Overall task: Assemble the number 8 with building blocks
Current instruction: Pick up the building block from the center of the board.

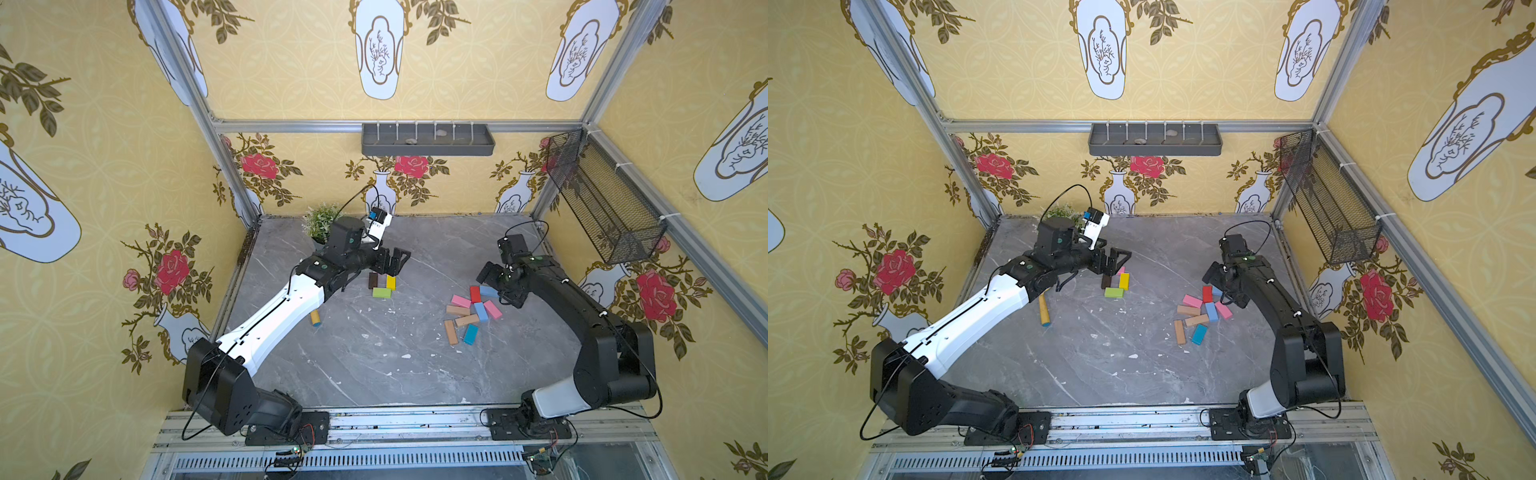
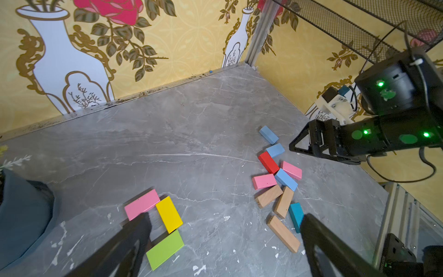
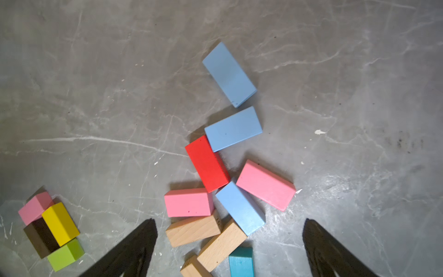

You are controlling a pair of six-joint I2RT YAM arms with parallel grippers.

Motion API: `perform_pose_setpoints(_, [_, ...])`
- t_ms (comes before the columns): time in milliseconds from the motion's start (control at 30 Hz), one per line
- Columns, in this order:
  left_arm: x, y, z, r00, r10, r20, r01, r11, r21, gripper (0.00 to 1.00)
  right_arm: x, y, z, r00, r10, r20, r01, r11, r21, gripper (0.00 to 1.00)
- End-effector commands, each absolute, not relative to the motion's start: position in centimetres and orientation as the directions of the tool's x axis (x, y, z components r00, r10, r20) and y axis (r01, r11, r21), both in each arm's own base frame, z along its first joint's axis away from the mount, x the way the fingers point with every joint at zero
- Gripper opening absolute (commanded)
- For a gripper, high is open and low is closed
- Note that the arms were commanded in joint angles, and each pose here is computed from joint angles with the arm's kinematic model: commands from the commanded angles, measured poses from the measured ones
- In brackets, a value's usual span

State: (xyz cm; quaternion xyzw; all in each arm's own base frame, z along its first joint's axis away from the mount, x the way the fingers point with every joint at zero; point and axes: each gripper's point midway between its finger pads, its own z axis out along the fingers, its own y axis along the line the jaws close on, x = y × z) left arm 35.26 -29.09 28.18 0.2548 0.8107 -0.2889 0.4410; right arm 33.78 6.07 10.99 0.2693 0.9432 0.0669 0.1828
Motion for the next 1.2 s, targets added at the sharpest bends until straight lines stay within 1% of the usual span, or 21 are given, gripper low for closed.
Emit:
perform_pose_setpoints(0, [35.3, -29.9, 27.5, -0.466, 0.220, -0.857, 0.682, 0.706, -0.190, 1.00, 34.9, 4.7, 10.3, -0.764, 0.567, -0.308, 0.518, 0.823, 0.233, 0.98])
perform_pose_setpoints(167, [35.3, -30.3, 27.6, -0.456, 0.227, -0.861, 0.682, 0.711, -0.174, 1.00, 36.1, 2.6, 8.3, -0.730, 0.628, -0.269, 0.591, 0.778, 0.213, 0.99])
perform_pose_setpoints(300, [35.4, -29.7, 27.5, -0.447, 0.234, -0.863, 0.669, 0.728, -0.149, 1.00, 37.9, 1.8, 7.4, -0.719, 0.639, -0.274, 0.604, 0.769, 0.210, 0.99])
perform_pose_setpoints(633, [35.6, -29.0, 27.4, -0.435, 0.242, -0.867, 0.650, 0.750, -0.117, 1.00, 41.0, 1.9, 4.8, -0.722, 0.655, -0.222, 0.631, 0.755, 0.177, 0.99])
perform_pose_setpoints(733, [35.6, -28.9, 27.4, -0.433, 0.246, -0.867, 0.650, 0.752, -0.111, 1.00, 41.7, 2.2, 4.4, -0.714, 0.671, -0.202, 0.644, 0.741, 0.187, 0.99])
perform_pose_setpoints(1167, [35.7, -28.6, 27.2, -0.432, 0.252, -0.866, 0.641, 0.761, -0.098, 1.00, 42.3, 2.3, 3.3, -0.694, 0.702, -0.161, 0.690, 0.712, 0.130, 0.94])
